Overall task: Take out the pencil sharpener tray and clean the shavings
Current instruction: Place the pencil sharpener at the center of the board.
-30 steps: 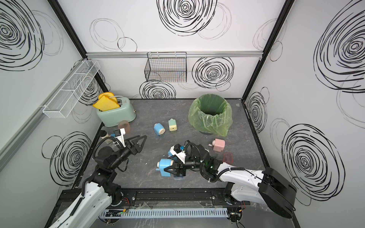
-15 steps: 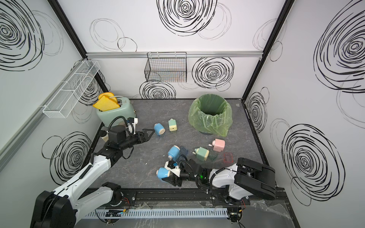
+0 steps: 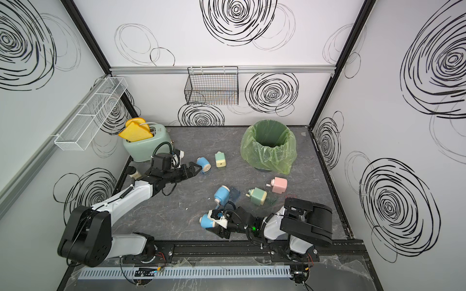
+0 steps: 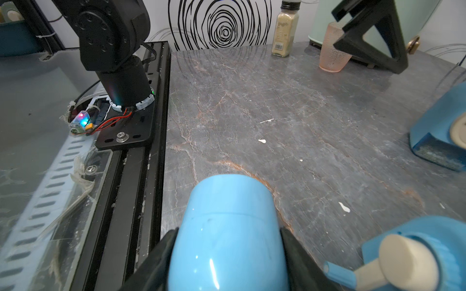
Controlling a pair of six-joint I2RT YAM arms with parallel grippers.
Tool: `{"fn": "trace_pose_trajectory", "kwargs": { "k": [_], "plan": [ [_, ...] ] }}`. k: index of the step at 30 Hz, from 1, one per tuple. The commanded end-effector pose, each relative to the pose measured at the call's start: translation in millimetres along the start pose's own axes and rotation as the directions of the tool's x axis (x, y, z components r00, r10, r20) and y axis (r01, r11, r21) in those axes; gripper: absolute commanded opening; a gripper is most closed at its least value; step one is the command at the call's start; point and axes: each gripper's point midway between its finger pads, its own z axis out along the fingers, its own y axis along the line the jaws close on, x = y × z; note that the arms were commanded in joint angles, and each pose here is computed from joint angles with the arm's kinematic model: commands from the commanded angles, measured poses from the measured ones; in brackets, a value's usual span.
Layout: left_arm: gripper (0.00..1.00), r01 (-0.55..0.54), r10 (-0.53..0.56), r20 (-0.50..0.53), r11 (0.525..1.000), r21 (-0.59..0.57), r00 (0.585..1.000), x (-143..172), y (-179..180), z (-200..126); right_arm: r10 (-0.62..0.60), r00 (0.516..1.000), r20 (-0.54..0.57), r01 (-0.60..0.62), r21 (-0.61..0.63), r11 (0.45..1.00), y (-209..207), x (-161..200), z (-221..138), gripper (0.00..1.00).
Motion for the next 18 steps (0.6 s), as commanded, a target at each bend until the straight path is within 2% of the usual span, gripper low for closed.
{"fn": "trace_pose_trajectory", "kwargs": {
  "k": [1,3,8,11,14,15,18],
  "plan": [
    [0.97,0.003,-0.003,0.026,1.0,0.003,1.0,-21,-9,8,-0.034,0.997,0.071,0.033,0.01,0.999,1,-21,0,0.7],
    [0.97,0.009,-0.009,0.031,1.0,-0.005,0.999,-28,-10,13,-0.032,0.997,0.067,0.032,0.014,0.999,1,-20,-2,0.82],
    [0.97,0.011,-0.01,0.029,0.999,-0.03,1.0,-40,-9,22,-0.031,0.998,0.057,0.028,0.041,0.999,-2,-23,-10,0.99],
    [0.97,0.025,-0.024,0.026,0.999,-0.04,0.999,-44,-3,24,-0.048,0.997,0.052,0.043,0.077,0.996,-7,-36,-19,0.99],
    [0.97,0.047,-0.046,0.024,0.998,-0.046,0.999,-50,4,26,-0.067,0.998,-0.007,0.068,0.096,0.993,-10,-48,-25,0.99],
    [0.97,0.053,-0.052,0.022,0.997,-0.047,0.998,-52,6,27,-0.081,0.997,0.002,0.081,0.105,0.991,-10,-52,-30,0.98],
    [0.97,0.081,-0.083,-0.018,0.993,-0.088,0.996,-57,15,33,-0.08,0.99,0.119,0.062,0.146,0.987,-13,-69,-51,0.98]
  ]
}}
